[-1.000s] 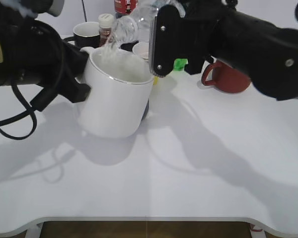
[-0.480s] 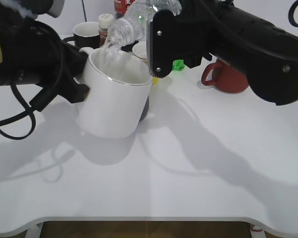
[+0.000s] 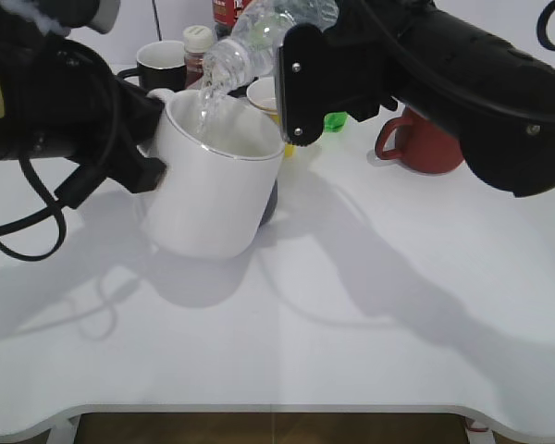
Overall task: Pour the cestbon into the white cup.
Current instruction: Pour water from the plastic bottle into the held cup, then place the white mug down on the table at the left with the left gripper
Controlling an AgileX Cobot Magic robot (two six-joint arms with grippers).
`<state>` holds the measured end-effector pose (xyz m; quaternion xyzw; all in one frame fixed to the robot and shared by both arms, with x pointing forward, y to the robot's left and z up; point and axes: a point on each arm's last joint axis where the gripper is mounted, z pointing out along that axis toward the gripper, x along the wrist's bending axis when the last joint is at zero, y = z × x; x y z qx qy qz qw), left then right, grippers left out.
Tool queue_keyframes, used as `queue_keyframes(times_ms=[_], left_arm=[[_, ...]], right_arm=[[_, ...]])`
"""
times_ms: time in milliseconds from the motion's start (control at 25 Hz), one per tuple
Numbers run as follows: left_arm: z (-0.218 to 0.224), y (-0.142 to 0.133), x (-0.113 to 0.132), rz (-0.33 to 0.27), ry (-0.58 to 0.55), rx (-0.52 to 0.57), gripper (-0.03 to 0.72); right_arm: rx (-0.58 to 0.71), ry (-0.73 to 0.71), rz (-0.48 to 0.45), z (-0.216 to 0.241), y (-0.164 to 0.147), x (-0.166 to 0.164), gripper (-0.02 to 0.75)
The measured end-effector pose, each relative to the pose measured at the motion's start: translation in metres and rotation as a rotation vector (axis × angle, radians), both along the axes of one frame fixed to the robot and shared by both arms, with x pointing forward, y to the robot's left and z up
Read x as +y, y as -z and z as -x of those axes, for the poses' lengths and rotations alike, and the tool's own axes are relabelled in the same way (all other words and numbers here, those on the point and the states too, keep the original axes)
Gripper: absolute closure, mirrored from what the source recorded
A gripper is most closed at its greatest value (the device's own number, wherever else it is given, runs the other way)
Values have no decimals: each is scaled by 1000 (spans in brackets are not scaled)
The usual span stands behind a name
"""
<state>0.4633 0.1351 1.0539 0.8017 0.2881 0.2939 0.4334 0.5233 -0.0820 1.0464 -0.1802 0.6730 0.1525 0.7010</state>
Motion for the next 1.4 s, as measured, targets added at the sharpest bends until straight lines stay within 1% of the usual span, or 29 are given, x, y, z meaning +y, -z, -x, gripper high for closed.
queue_keyframes(times_ms=[440,560,680,760,800,1080,1280,1400], left_arm=[[0,0,0,0,0,0,655],[0,0,0,0,0,0,655],[0,0,0,1,1,-1,655],[0,0,0,2,1,-2,655],[0,0,0,3,1,-3,655],[-1,-2,-1,15,10,-24,655],[-7,-4,7,26,-19,-45,655],[-17,-8,19,57,-67,-81,655]], right_arm=[[-8,-1,6,0,0,0,279],[14,-3,-21,0,0,0,279],[100,-11,-77,0,5,1,279],[189,-11,-146,1,9,1,279],[241,-8,-198,1,11,1,279],[640,35,-600,8,18,1,272],[807,103,-960,4,9,-13,276],[859,149,-1092,-6,6,-31,276]])
